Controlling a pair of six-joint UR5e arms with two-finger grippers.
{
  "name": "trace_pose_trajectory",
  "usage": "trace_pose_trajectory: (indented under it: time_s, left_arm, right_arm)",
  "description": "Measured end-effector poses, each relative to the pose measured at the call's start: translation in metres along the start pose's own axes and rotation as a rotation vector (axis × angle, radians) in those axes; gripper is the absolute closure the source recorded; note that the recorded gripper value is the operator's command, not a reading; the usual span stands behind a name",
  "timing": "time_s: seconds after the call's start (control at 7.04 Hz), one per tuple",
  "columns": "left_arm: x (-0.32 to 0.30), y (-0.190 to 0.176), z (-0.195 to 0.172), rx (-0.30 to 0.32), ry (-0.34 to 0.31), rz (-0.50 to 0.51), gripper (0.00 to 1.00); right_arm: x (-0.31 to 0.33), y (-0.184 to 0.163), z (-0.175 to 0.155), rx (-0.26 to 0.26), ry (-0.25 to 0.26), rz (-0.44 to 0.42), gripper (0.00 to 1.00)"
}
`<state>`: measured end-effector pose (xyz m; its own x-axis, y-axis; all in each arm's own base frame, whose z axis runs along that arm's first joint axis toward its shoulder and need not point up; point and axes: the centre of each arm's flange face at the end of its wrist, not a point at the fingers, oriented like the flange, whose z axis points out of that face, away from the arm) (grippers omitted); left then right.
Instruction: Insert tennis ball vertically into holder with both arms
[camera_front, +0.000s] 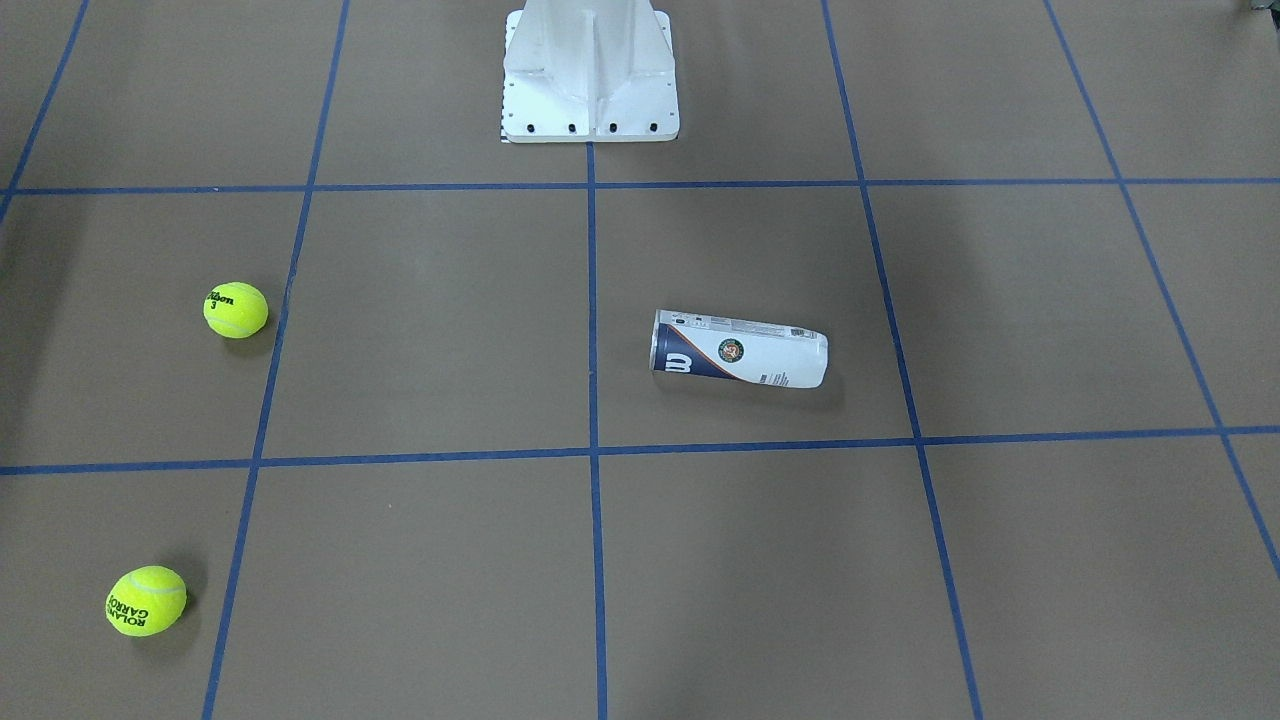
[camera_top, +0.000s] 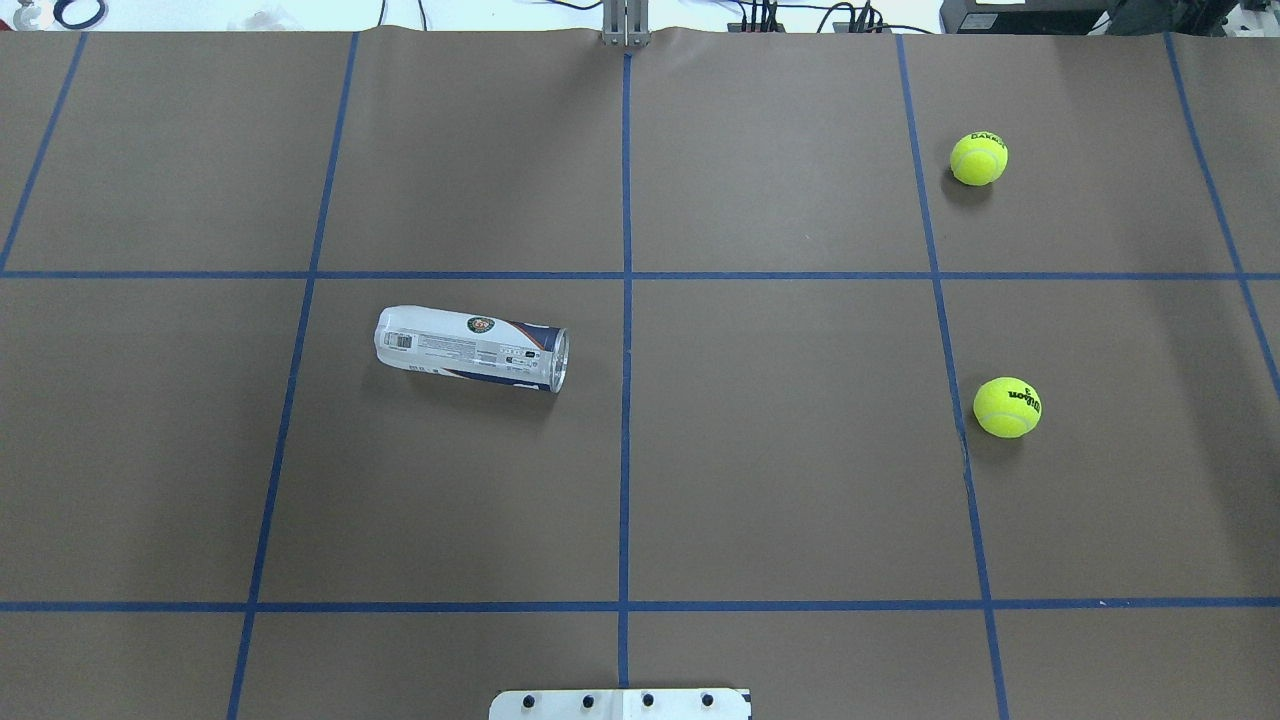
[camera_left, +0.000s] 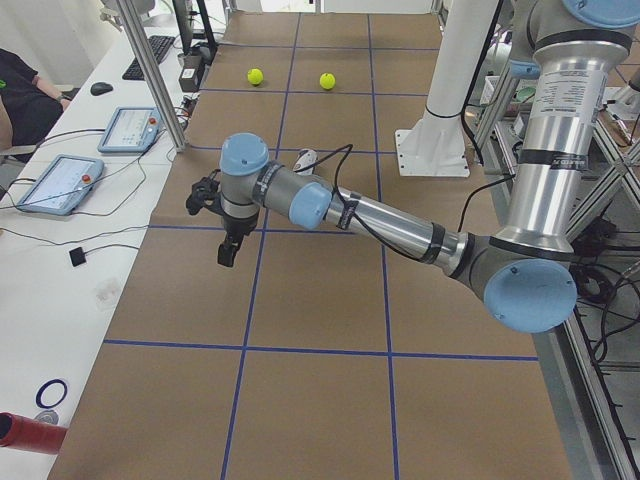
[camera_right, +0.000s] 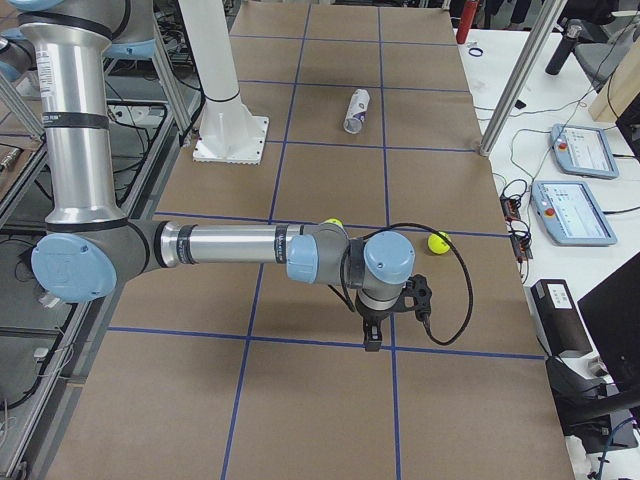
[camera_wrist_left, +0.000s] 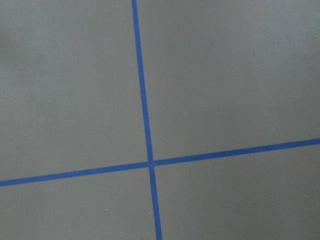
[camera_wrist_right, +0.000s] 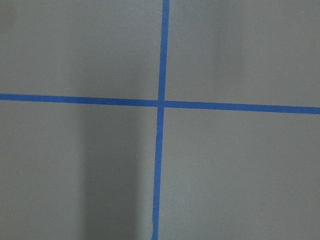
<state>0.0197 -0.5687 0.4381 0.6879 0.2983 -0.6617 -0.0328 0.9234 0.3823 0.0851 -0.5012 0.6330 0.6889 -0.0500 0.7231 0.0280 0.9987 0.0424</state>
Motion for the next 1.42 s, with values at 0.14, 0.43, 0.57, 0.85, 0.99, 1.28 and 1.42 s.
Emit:
trace_pose_trajectory:
  time_s: [0.14,0.43,0.57,0.85,0.99,1.28,1.42]
  left_arm:
    - [0.06,-0.037,0.006,-0.015,0.034,0.077,0.05]
    - [0.194,-0.08,0.024,-0.028,0.128,0.274,0.05]
    - [0.271,-0.09,0.034,-0.026,0.181,0.404,0.01]
    - [0.388,-0.079,0.062,-0.025,0.229,0.666,0.01]
    - [0.432,-0.065,0.08,-0.028,0.233,0.799,0.01]
    - [0.498,-0.054,0.11,-0.021,0.202,1.012,0.01]
    - [0.52,-0.048,0.118,-0.017,0.185,1.058,0.01]
  right_arm:
    - [-0.002,-0.001,-0.002,0.004,-0.003,-0.003,0.01]
    - [-0.004,-0.002,-0.003,0.007,-0.008,-0.006,0.01]
    - [-0.004,-0.002,-0.004,0.008,-0.009,-0.007,0.01]
    - [-0.01,-0.004,-0.009,0.018,-0.008,-0.018,0.01]
    - [-0.011,-0.004,-0.01,0.02,-0.009,-0.02,0.01]
    - [-0.011,-0.004,-0.01,0.02,-0.01,-0.02,0.01]
    - [-0.012,-0.004,-0.01,0.02,-0.01,-0.02,0.0]
